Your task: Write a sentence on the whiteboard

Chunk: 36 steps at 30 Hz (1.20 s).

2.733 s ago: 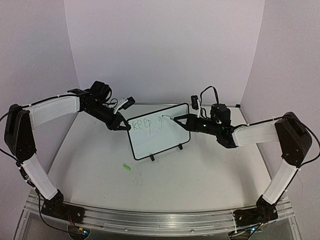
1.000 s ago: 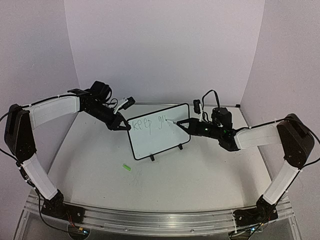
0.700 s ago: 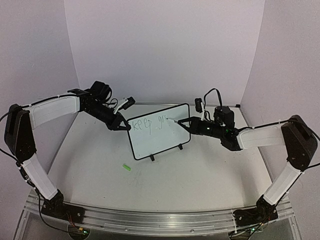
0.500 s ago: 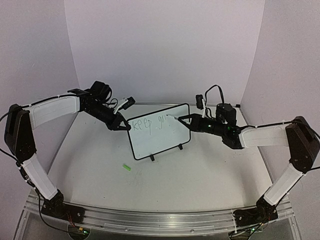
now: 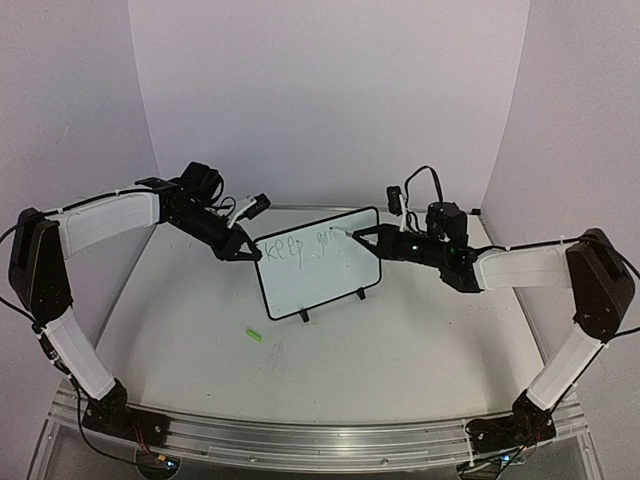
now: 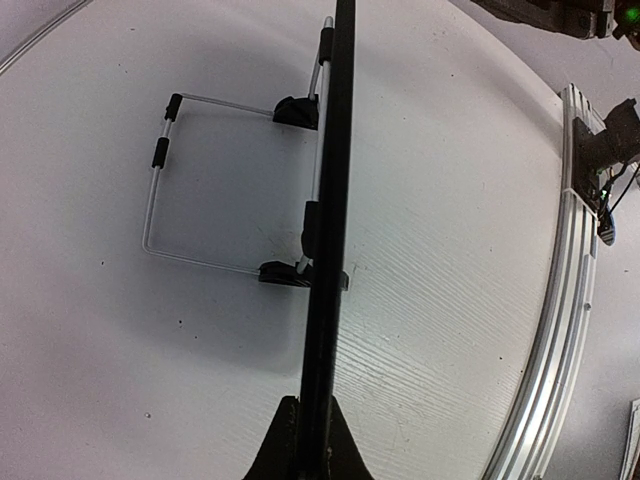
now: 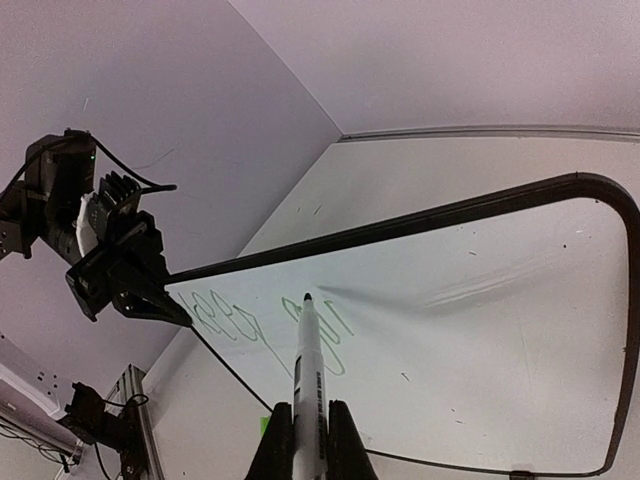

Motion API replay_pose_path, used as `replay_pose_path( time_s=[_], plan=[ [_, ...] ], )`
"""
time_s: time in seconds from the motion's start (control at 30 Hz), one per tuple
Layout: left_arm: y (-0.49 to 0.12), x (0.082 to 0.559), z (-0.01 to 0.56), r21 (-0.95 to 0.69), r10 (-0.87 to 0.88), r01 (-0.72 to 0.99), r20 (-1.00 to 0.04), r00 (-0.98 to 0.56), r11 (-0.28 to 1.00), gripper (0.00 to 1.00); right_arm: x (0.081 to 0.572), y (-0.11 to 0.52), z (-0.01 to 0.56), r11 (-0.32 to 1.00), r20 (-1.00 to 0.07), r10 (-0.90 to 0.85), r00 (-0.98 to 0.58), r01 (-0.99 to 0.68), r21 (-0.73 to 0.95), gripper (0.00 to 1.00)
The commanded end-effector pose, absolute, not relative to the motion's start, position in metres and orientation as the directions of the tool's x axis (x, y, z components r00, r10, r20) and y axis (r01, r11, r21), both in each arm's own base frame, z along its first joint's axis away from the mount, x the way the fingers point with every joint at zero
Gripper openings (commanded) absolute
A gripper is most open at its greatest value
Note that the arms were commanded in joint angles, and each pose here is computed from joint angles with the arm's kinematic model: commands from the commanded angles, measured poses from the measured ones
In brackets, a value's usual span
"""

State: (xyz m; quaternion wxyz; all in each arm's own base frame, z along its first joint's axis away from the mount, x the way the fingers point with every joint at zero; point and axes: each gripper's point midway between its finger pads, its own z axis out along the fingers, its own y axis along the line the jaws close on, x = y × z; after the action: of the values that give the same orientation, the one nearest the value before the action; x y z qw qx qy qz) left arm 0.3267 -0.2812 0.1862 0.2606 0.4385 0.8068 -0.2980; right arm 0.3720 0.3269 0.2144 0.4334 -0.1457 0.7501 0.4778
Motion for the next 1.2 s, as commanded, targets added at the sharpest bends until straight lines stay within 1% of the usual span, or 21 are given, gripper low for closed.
replay_pose_path(
  time_s=[0.0,0.63,0.93,1.17],
  plan=[
    [-0.273,0.335,0.169,-0.202,0.602,0.86,-0.639,-0.478,0.468,0.0,0.379,0.332,0.229,0.485,-0.813,0.201,-0.546,-0.666,0.567,0.0],
    [-0.272,0.335,0.169,-0.201,0.602,0.86,-0.64,-0.477,0.469,0.0,0.385,0.33,0.225,0.509,-0.81,0.214,-0.546,-0.646,0.57,0.0],
    [-0.272,0.334,0.17,-0.2,0.602,0.86,-0.641,-0.477,0.469,0.0,0.372,0.32,0.237,0.509,-0.825,0.224,-0.518,-0.66,0.553,0.0],
    [-0.272,0.334,0.171,-0.199,0.602,0.861,-0.642,-0.476,0.469,0.0,0.373,0.316,0.217,0.538,-0.812,0.217,-0.542,-0.627,0.563,0.0]
  ],
)
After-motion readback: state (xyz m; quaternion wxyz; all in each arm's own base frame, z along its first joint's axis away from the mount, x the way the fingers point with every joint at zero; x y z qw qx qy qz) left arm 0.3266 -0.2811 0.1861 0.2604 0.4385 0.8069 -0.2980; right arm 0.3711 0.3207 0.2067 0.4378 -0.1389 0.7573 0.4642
